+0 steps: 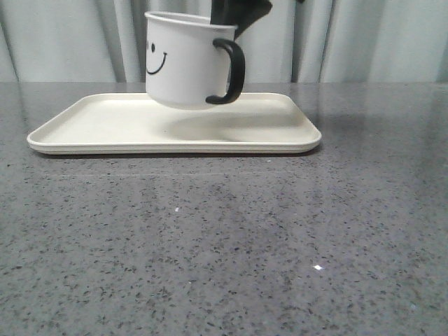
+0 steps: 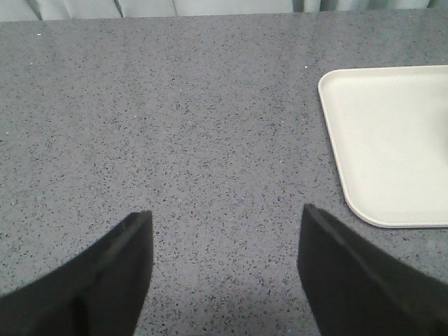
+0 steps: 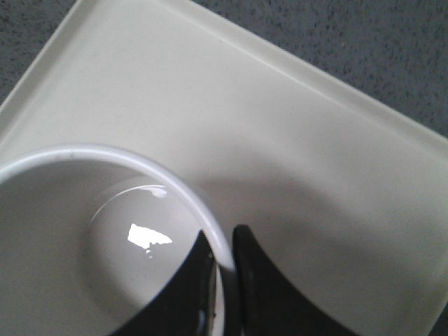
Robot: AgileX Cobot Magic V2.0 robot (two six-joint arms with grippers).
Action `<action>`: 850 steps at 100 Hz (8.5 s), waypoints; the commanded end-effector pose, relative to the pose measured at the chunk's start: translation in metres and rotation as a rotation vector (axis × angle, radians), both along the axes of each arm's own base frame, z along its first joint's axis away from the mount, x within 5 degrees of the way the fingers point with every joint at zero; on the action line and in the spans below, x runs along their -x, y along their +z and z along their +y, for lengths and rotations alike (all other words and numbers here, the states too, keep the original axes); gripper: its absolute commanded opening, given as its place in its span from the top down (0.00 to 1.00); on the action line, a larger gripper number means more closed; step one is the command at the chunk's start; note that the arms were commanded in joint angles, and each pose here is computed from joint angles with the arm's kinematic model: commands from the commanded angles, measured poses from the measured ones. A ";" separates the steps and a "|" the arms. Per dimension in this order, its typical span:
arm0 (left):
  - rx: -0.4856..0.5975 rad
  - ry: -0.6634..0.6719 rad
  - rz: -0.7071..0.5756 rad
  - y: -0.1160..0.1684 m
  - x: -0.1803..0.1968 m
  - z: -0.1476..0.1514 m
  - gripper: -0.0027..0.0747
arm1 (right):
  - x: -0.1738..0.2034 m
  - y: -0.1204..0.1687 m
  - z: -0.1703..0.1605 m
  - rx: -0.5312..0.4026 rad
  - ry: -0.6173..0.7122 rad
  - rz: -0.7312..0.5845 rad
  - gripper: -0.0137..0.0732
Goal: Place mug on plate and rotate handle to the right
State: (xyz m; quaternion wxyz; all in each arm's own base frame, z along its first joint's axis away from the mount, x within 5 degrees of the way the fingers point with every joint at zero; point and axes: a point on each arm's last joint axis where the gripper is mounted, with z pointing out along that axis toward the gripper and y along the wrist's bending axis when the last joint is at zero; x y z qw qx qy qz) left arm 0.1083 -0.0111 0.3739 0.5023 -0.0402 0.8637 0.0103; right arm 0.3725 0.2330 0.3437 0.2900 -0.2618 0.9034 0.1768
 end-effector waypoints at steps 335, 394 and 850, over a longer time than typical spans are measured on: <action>-0.002 -0.006 -0.068 0.011 -0.001 0.001 0.40 | -0.004 0.008 0.027 0.192 0.884 -0.272 0.92; -0.002 -0.006 -0.068 0.011 -0.001 0.001 0.40 | -0.007 0.010 0.028 0.187 0.861 -0.306 0.50; -0.035 -0.252 -0.374 -0.013 0.015 -0.005 0.99 | 0.279 0.014 -0.209 -0.045 -0.416 -0.572 0.92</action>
